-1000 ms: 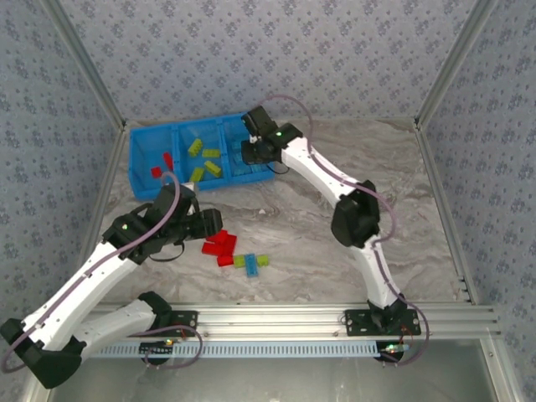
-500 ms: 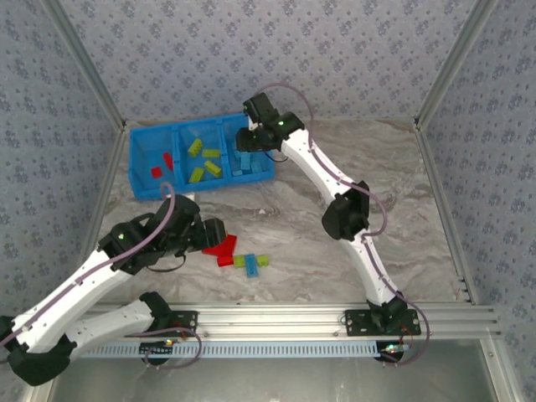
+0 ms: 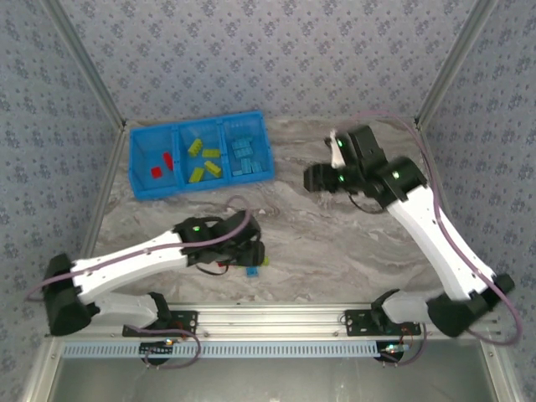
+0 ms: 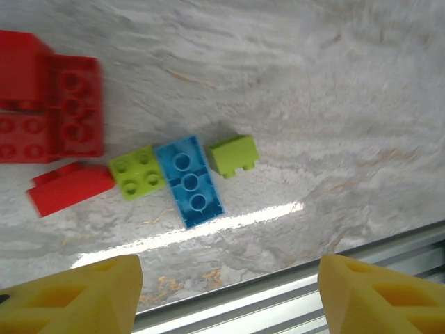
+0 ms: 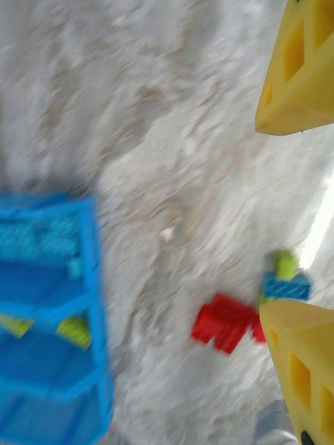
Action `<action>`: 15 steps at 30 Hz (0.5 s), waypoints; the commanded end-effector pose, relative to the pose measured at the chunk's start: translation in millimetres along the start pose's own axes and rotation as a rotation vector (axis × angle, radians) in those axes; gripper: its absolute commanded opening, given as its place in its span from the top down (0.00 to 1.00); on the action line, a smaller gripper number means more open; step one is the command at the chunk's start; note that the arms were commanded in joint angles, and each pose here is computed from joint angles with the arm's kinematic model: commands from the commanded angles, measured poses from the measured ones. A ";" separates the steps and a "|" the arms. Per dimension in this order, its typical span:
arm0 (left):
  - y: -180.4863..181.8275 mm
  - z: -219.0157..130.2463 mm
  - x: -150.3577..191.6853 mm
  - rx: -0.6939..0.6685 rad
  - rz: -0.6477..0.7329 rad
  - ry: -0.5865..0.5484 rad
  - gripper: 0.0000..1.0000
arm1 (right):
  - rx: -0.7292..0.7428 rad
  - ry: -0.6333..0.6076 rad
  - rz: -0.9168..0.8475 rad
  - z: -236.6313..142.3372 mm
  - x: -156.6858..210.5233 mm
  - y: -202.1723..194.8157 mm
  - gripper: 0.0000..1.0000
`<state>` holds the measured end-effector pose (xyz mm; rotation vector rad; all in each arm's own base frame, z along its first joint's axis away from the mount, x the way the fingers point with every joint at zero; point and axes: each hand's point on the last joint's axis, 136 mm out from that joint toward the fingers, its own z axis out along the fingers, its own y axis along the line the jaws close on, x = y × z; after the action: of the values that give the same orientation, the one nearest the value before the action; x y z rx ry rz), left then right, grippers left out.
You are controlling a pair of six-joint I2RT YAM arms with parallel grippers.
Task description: Sort the legos into containers by color
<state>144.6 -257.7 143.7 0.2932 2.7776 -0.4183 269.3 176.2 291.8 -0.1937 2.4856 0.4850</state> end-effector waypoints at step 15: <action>-16.7 85.7 0.1 -0.117 1.071 0.299 0.38 | 0.183 0.098 0.110 -20.8 76.1 -67.7 0.23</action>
<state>157.7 -302.1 73.0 1.6082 2.4852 0.0384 216.5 110.4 240.9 -0.0474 2.6162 0.3200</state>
